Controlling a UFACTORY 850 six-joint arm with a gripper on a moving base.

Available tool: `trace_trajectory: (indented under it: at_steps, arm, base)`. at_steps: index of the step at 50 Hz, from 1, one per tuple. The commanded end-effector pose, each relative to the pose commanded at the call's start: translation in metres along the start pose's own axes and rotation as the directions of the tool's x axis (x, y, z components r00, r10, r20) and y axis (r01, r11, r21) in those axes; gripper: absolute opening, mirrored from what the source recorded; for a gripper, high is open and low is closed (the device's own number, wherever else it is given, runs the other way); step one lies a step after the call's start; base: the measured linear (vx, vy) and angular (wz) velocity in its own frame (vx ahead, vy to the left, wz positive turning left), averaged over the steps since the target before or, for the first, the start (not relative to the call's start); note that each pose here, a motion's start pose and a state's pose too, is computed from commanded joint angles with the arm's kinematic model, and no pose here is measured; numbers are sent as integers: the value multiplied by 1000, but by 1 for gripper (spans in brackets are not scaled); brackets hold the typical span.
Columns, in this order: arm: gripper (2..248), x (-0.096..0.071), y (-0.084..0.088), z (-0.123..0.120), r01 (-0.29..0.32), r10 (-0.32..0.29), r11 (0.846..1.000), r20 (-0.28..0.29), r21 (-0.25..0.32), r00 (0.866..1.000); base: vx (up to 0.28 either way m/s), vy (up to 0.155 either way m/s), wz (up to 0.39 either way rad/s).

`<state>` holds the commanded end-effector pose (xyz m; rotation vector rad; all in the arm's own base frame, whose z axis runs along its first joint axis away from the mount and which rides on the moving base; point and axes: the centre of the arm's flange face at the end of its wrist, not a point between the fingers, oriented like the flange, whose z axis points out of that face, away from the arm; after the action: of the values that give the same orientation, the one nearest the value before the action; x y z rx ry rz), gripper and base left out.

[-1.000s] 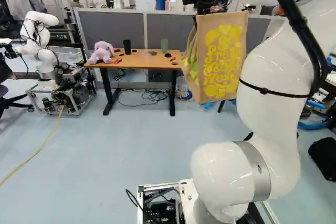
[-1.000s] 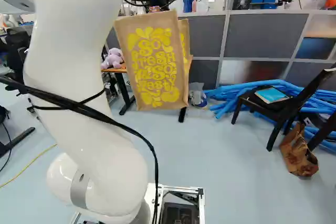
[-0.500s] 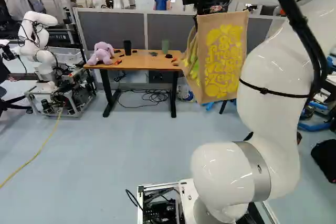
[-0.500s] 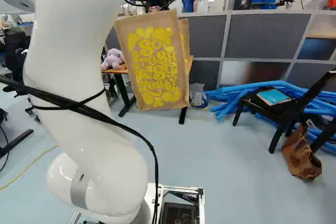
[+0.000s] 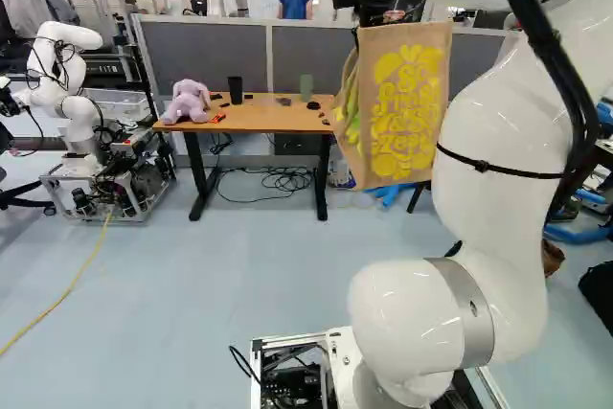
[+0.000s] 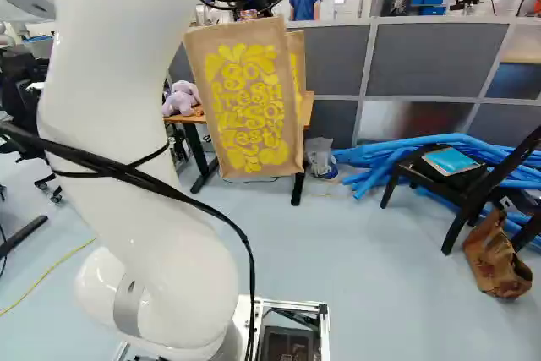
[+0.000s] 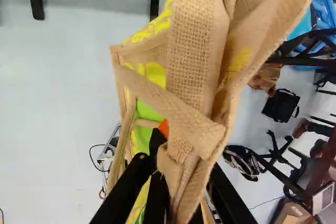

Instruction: Pick up the bag on the ground and place it on the table

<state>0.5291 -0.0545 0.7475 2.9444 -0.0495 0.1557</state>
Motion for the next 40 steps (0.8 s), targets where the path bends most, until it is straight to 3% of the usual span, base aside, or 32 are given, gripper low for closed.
trace_trajectory:
  at_steps: [40]
  arm:
    - [33, 0, 0, 0, 0, 0, 1000, 0, 0, 1000]
  base:
    - [127, 78, -20]
